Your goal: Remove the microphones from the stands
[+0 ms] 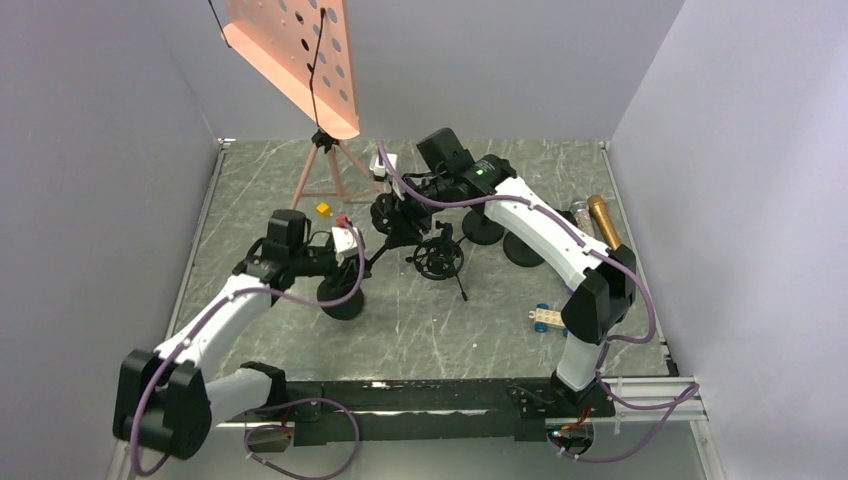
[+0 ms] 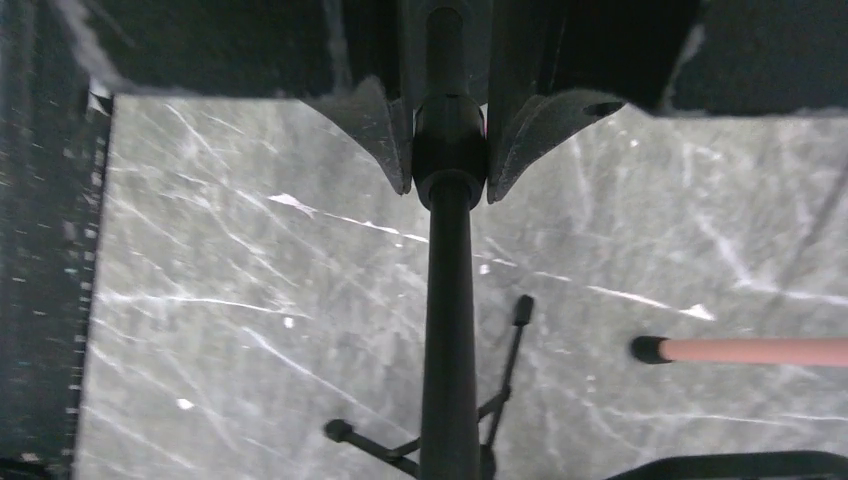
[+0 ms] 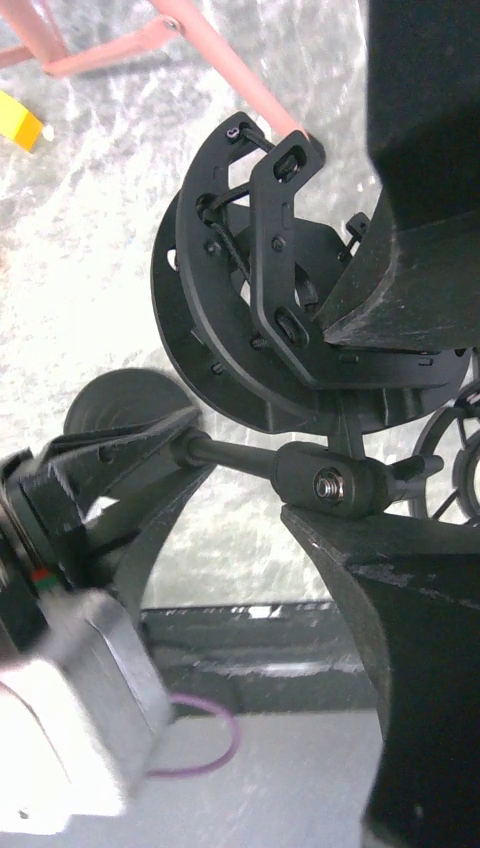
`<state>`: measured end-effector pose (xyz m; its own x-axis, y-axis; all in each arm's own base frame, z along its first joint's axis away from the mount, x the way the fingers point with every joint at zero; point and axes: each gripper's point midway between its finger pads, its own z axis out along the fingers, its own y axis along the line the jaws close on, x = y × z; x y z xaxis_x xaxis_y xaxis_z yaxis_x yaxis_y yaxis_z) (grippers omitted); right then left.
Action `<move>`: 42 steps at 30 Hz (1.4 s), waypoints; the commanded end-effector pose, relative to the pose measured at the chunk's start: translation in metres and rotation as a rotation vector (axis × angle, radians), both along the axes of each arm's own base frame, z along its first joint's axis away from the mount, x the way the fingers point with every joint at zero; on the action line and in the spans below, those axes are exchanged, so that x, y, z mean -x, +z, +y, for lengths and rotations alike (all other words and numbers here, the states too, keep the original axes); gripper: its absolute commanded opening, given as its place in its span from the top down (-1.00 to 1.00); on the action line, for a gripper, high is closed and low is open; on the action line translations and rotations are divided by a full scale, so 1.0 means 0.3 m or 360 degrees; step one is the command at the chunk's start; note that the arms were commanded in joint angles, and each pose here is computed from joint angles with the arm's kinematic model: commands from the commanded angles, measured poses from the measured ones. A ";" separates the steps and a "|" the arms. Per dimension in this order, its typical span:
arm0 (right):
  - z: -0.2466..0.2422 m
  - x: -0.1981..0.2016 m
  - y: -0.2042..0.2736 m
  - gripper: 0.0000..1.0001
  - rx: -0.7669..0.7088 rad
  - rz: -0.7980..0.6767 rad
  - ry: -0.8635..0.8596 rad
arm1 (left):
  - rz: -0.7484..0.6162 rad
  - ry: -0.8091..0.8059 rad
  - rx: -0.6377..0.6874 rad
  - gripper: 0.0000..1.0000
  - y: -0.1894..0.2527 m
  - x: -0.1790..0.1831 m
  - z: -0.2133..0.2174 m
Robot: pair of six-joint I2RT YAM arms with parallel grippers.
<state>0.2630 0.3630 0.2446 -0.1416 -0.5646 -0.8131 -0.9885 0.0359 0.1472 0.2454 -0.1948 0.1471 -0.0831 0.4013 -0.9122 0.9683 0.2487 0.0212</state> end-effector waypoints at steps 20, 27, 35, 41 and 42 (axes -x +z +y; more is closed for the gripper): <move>0.065 -0.120 0.074 1.00 -0.0153 0.0195 -0.0356 | -0.0127 0.0376 0.0015 -0.56 0.153 0.114 -0.027; 0.045 -0.082 0.061 1.00 -0.0141 0.0021 -0.0106 | -0.0050 0.0123 0.0020 -0.58 0.120 0.148 -0.021; 0.025 -0.057 0.085 1.00 -0.0165 -0.0200 0.0114 | -0.0144 0.0184 0.0008 -0.46 0.090 0.002 0.018; 0.024 -0.057 0.079 1.00 -0.0150 -0.0223 0.0157 | -0.0165 0.0047 0.0031 -0.15 0.115 0.007 -0.006; 0.025 -0.057 0.081 1.00 -0.0149 -0.0222 0.0159 | -0.0154 -0.0008 0.0025 -0.11 0.136 0.024 -0.011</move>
<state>0.2920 0.3726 0.2437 -0.0549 -0.5282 -0.8473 -0.9980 0.0018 0.0636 0.2384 -0.1837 0.1466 -0.1515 0.4222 -0.8938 0.9251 0.3790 0.0222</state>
